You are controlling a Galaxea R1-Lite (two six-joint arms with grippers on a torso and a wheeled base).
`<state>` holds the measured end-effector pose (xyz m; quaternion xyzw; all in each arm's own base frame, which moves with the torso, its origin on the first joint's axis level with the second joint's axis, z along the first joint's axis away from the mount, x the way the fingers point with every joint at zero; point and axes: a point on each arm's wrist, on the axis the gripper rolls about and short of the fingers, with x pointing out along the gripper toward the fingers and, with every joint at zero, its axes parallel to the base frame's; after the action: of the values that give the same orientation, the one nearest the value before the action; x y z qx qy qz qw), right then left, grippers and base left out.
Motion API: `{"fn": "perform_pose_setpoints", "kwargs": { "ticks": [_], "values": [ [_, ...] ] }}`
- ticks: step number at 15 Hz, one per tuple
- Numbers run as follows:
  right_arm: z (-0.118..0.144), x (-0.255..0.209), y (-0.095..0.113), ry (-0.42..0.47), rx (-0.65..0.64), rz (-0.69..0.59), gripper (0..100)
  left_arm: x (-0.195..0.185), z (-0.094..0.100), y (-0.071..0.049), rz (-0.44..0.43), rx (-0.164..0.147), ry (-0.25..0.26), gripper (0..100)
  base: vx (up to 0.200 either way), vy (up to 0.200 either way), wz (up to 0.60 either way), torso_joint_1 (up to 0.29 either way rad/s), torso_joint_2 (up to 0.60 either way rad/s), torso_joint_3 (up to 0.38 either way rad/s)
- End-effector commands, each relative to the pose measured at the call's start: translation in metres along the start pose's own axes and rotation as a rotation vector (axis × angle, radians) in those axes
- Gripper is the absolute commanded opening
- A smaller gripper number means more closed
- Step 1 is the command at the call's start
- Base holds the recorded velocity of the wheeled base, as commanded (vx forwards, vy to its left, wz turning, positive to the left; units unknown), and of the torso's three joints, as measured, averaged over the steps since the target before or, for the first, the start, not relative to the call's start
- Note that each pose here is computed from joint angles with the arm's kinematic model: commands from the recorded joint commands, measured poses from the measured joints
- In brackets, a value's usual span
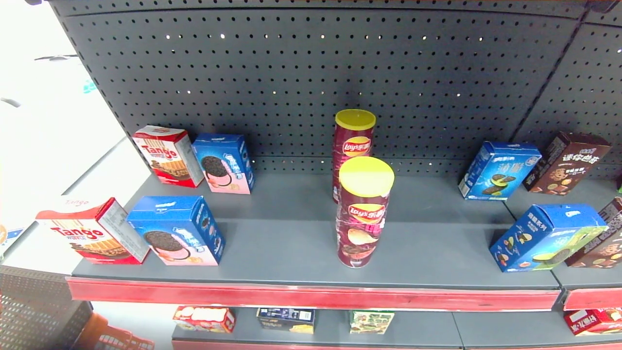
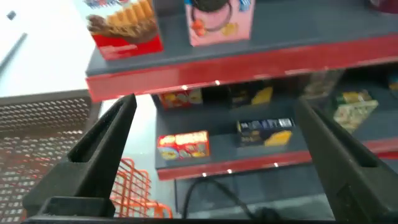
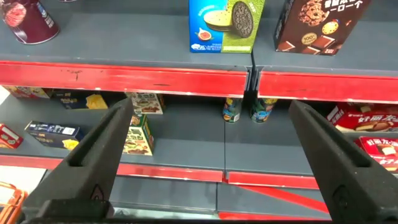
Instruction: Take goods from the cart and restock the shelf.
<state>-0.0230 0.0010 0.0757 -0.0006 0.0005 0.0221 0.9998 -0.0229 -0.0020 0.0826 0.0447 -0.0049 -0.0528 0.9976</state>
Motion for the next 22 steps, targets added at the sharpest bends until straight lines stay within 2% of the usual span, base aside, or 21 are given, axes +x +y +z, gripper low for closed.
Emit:
{"fn": "perform_pose_setpoints", "kwargs": {
  "ticks": [1,2,3,4,5,6,7,18,22],
  "values": [
    [-0.0005,0.0001,0.0000,0.002,0.000,0.000,100,-0.0014,-0.0012,0.0022,0.126,0.001,-0.017,100,0.000,0.000,0.00,0.000,0.00,0.000],
    [-0.0001,0.0000,0.0000,0.000,0.000,0.000,100,-0.0016,-0.0021,0.0047,0.240,-0.001,-0.009,100,0.000,0.000,0.00,0.000,0.00,0.000],
    [-0.0001,0.0000,0.0000,0.000,0.000,0.000,100,-0.0014,-0.0025,0.0059,0.294,-0.009,-0.013,100,0.000,0.000,0.00,0.000,0.00,0.000],
    [-0.0001,0.0000,0.0000,0.000,0.000,-0.001,100,-0.0012,-0.0022,0.0057,0.287,-0.014,-0.022,100,0.000,0.000,0.00,0.000,0.00,0.000],
    [-0.0001,0.0000,0.0000,0.000,0.000,0.000,100,-0.0003,-0.0052,0.0020,0.128,-0.047,-0.008,100,0.000,0.000,0.00,0.000,0.00,0.000],
    [-0.0001,0.0000,0.0000,0.000,0.000,0.000,100,-0.0001,-0.0072,0.0006,0.072,-0.053,0.010,100,0.000,0.000,0.00,0.000,0.00,0.000],
    [-0.0001,0.0000,0.0000,0.000,0.000,0.000,100,-0.0006,-0.0077,-0.0001,0.038,-0.020,0.024,100,0.000,0.000,0.00,0.000,0.00,0.000],
    [-0.0005,0.0001,0.0000,0.002,0.000,-0.001,100,-0.0001,-0.0075,0.0000,0.047,-0.032,0.012,100,0.000,0.000,0.00,0.000,0.00,0.000],
    [-0.0001,0.0000,0.0000,0.000,0.000,0.000,100,-0.0001,-0.0073,0.0000,0.042,-0.019,0.010,100,0.000,0.000,0.00,0.000,0.00,0.000]
  ]
}}
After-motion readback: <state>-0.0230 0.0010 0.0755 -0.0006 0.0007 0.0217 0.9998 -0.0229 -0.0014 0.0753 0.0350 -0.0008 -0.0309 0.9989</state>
